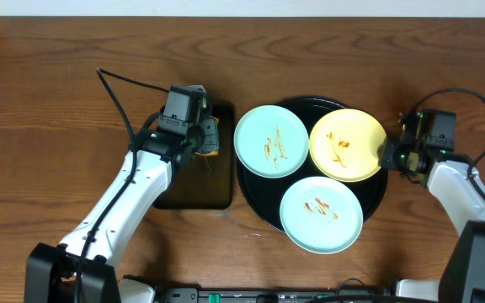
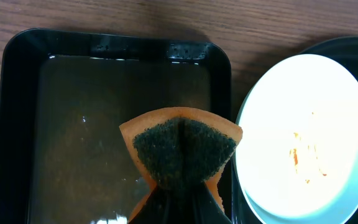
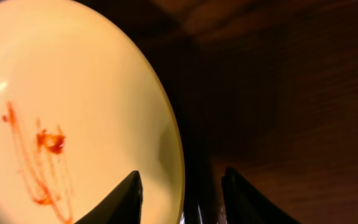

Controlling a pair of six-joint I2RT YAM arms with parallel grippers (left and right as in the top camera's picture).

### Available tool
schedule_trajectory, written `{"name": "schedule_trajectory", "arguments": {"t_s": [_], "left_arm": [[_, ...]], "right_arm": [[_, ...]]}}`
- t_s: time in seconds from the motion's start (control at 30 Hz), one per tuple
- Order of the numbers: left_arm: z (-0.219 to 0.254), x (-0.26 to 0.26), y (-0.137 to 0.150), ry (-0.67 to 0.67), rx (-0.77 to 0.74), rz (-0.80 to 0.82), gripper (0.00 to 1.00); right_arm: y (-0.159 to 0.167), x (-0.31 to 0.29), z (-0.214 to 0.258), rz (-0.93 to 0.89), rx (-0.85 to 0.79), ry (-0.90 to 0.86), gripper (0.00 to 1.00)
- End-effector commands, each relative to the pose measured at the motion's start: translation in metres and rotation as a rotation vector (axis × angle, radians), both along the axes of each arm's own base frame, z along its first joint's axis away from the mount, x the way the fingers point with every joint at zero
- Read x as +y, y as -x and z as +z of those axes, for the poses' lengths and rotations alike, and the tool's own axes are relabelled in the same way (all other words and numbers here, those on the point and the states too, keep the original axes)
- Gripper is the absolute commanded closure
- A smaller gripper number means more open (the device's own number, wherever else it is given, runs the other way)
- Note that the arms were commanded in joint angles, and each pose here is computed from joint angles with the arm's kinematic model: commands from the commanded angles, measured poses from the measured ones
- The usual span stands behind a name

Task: Clean dirty plates on tray and stack at the side

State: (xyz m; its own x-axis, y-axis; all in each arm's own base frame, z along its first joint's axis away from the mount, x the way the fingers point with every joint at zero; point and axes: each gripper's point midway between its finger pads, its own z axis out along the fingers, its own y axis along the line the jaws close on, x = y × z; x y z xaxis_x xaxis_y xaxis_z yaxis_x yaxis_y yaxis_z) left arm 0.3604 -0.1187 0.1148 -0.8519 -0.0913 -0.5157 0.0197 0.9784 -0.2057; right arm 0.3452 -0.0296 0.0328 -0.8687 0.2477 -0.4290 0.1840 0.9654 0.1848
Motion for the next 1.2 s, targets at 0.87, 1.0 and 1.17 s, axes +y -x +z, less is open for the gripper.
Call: {"name": "schedule_trajectory", "arguments": {"t_s": [0.87, 1.0, 1.17], "left_arm": [[0.085, -0.008, -0.027, 0.085, -0.305, 0.002, 0.92], [0.110, -0.009, -0.032, 0.112, -0.392, 0.004, 0.92], [0.136, -0.010, -0.037, 0.133, -0.490, -0.005, 0.92]], "right_arm": [[-0.010, -0.002, -0.008, 0.003, -0.004, -0.009, 0.99], [-0.010, -0.002, -0.008, 0.003, -0.003, -0.009, 0.99], [-0.010, -0.002, -0.008, 0.002, -0.004, -0.009, 0.99]]}}
